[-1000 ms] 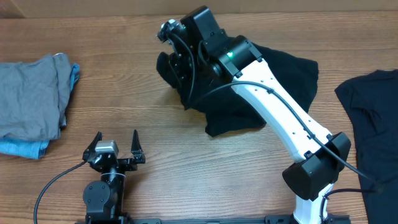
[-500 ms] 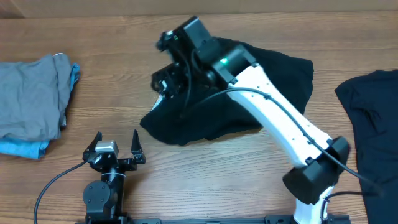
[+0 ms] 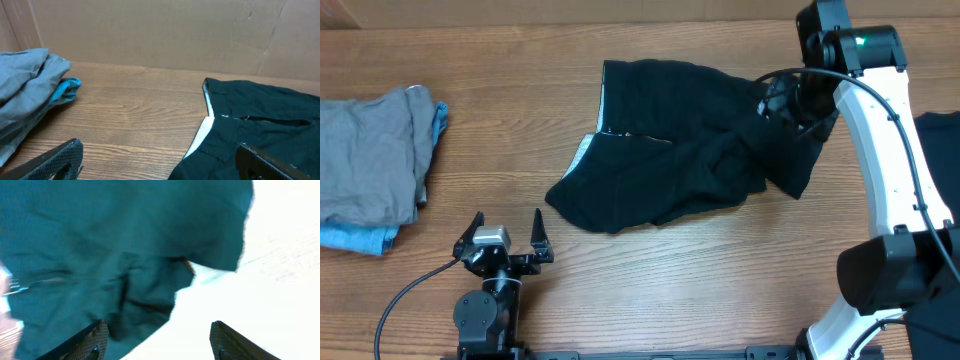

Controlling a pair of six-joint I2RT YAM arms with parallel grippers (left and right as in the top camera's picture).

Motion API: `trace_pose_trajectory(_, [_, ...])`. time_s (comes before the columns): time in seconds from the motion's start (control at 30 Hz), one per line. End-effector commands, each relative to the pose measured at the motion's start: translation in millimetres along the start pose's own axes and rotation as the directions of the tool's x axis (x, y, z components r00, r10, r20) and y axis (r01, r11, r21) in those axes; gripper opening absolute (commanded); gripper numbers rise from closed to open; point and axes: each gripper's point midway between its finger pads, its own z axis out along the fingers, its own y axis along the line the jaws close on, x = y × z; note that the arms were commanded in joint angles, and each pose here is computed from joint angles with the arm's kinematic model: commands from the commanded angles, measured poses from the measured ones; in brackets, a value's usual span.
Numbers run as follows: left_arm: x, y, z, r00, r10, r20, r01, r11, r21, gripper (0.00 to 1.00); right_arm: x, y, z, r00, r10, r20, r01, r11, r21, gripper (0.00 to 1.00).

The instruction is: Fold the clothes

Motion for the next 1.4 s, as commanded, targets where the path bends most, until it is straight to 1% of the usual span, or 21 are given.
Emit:
trace_pose_trajectory(0.0, [0.1,0.1,0.0,1.0,0.021,0.006,-0.021,1.0,0.002,1.0,14.6,-25.1,32.8,0.986,0.143,-0.083,-0.14,0.989,0.05,0.66])
trace_pose_trajectory(0.07, [0.1,0.1,0.0,1.0,0.021,0.006,-0.021,1.0,0.002,1.0,25.1,-32.6,54.3,0.973,0.187,-0.138,-0.181,0.982,0.058,0.63])
trace_pose_trajectory(0.13, [0.1,0.1,0.0,1.0,0.021,0.006,-0.021,1.0,0.002,1.0,24.2,-40.5,78.2,0.97,0.203,-0.133,-0.197,0.979,0.06,0.61])
trace_pose_trajectory(0.17, [0.1,0.1,0.0,1.0,0.021,0.006,-0.021,1.0,0.002,1.0,17.3,-40.4,88.1,0.974,0.2,-0.108,-0.197,0.98,0.038,0.55])
trace_pose_trajectory(0.2, [0.1,0.1,0.0,1.0,0.021,0.006,-0.021,1.0,0.002,1.0,7.8,-38.7,97.4,0.98,0.189,-0.07,-0.188,0.982,0.01,0.35])
trace_pose_trajectory(0.23, [0.1,0.1,0.0,1.0,0.021,0.006,-0.021,1.0,0.002,1.0,-5.4,-34.0,103.6,0.991,0.133,-0.017,-0.134,0.991,-0.027,0.14])
trace_pose_trajectory(0.3, [0.1,0.1,0.0,1.0,0.021,0.006,-0.021,1.0,0.002,1.0,-29.0,-35.8,104.2,0.99,0.103,0.093,-0.102,0.995,-0.014,0.12])
trace_pose_trajectory(0.33, [0.1,0.1,0.0,1.0,0.021,0.006,-0.021,1.0,0.002,1.0,-40.4,-40.4,102.8,0.984,0.1,0.15,-0.104,0.995,0.013,0.06])
trace_pose_trajectory(0.37, [0.1,0.1,0.0,1.0,0.021,0.006,-0.021,1.0,0.002,1.0,-51.8,-47.4,100.4,0.974,0.086,0.21,-0.1,0.993,0.057,0.04])
trace_pose_trajectory(0.4, [0.1,0.1,0.0,1.0,0.021,0.006,-0.021,1.0,0.002,1.0,-60.0,-47.1,98.9,0.968,0.061,0.245,-0.078,0.995,0.062,0.04])
trace_pose_trajectory(0.47, [0.1,0.1,0.0,1.0,0.021,0.006,-0.021,1.0,0.002,1.0,-68.3,-42.9,99.1,0.96,0.058,0.273,-0.073,0.996,0.044,0.04])
trace_pose_trajectory(0.57, [0.1,0.1,0.0,1.0,0.021,0.006,-0.021,1.0,0.002,1.0,-74.0,-38.8,109.7,0.959,0.059,0.278,-0.07,0.997,0.033,0.04])
trace_pose_trajectory(0.7, [0.1,0.1,0.0,1.0,0.021,0.006,-0.021,1.0,0.002,1.0,-67.4,-35.0,153.3,0.98,0.053,0.191,-0.06,0.998,0.032,0.04])
trace_pose_trajectory(0.8, [0.1,0.1,0.0,1.0,0.021,0.006,-0.021,1.0,0.002,1.0,-66.1,-26.4,187.9,0.99,-0.005,0.144,0.005,1.0,0.004,0.04])
trace_pose_trajectory(0.87, [0.1,0.1,0.0,1.0,0.021,0.006,-0.021,1.0,0.002,1.0,-74.2,-21.7,203.5,0.986,-0.027,0.164,0.029,1.0,-0.01,0.04])
trace_pose_trajectory(0.97, [0.1,0.1,0.0,1.0,0.021,0.006,-0.021,1.0,0.002,1.0,-93.8,-12.9,214.1,0.971,-0.041,0.237,0.051,0.998,-0.037,0.04])
trace_pose_trajectory(1.1, [0.1,0.1,0.0,1.0,0.021,0.006,-0.021,1.0,0.002,1.0,-123.5,0.8,222.4,0.928,-0.096,0.359,0.126,0.99,-0.06,0.04])
trace_pose_trajectory(1.17, [0.1,0.1,0.0,1.0,0.021,0.006,-0.021,1.0,0.002,1.0,-138.6,-5.4,230.0,0.9,-0.116,0.421,0.129,0.992,-0.004,0.04])
trace_pose_trajectory(1.3, [0.1,0.1,0.0,1.0,0.021,0.006,-0.021,1.0,0.002,1.0,-168.7,1.1,222.0,0.795,-0.28,0.539,0.274,0.957,0.092,0.04])
trace_pose_trajectory(1.33, [0.1,0.1,0.0,1.0,0.021,0.006,-0.021,1.0,0.002,1.0,-180.8,8.1,212.5,0.744,-0.323,0.585,0.319,0.941,0.115,0.04])
trace_pose_trajectory(1.37, [0.1,0.1,0.0,1.0,0.021,0.006,-0.021,1.0,0.002,1.0,-188.4,12.4,205.5,0.709,-0.351,0.611,0.345,0.929,0.133,0.04])
